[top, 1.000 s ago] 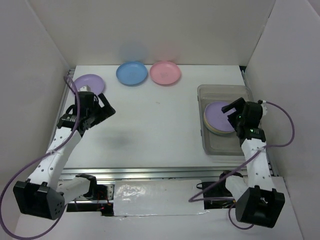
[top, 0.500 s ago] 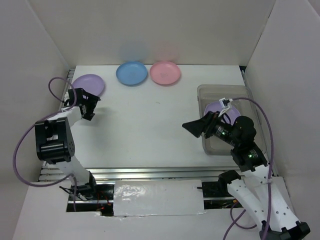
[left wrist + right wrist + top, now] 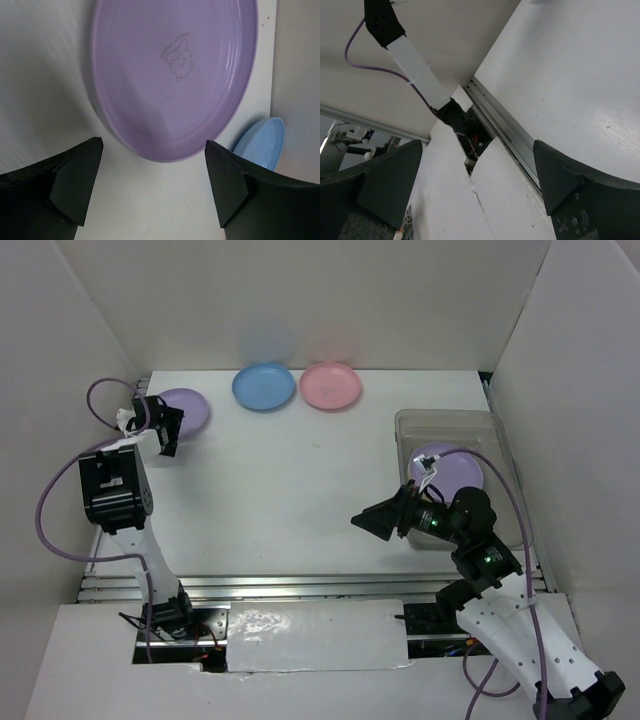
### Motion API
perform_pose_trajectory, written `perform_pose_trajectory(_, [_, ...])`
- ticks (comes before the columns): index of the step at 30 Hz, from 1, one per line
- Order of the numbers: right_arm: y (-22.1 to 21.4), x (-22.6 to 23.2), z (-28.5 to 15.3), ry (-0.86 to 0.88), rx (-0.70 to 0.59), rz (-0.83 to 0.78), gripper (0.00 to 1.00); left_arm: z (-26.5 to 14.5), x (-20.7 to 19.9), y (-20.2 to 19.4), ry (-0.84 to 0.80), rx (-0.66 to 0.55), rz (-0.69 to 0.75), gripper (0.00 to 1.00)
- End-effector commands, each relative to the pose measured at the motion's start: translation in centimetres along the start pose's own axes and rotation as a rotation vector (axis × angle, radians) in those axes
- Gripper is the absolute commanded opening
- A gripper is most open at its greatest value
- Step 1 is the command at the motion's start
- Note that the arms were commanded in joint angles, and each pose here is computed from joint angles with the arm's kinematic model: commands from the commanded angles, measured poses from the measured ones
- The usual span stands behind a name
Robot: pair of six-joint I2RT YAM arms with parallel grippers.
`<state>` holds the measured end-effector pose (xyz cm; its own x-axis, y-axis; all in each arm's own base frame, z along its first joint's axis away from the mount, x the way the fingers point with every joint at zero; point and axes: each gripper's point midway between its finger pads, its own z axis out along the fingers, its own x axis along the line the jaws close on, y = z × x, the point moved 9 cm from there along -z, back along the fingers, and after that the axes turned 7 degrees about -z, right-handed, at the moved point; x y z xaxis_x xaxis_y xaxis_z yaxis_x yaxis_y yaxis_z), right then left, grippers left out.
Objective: Place the plates into the plastic bin on the countertop
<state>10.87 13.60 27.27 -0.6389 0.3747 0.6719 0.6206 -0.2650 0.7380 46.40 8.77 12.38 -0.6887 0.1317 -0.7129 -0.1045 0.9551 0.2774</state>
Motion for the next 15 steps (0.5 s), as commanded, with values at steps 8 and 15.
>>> perform_pose_trajectory(8, [1.2, 0.8, 0.1, 0.011, -0.056, -0.048, 1.0, 2.3, 2.5, 0.3, 0.203, -0.064, -0.03, 0.83])
perform_pose_trajectory(15, [1.6, 1.5, -0.8, -0.02, -0.089, -0.063, 1.0, 3.3, 2.7, 0.7, 0.259, -0.064, -0.034, 0.37])
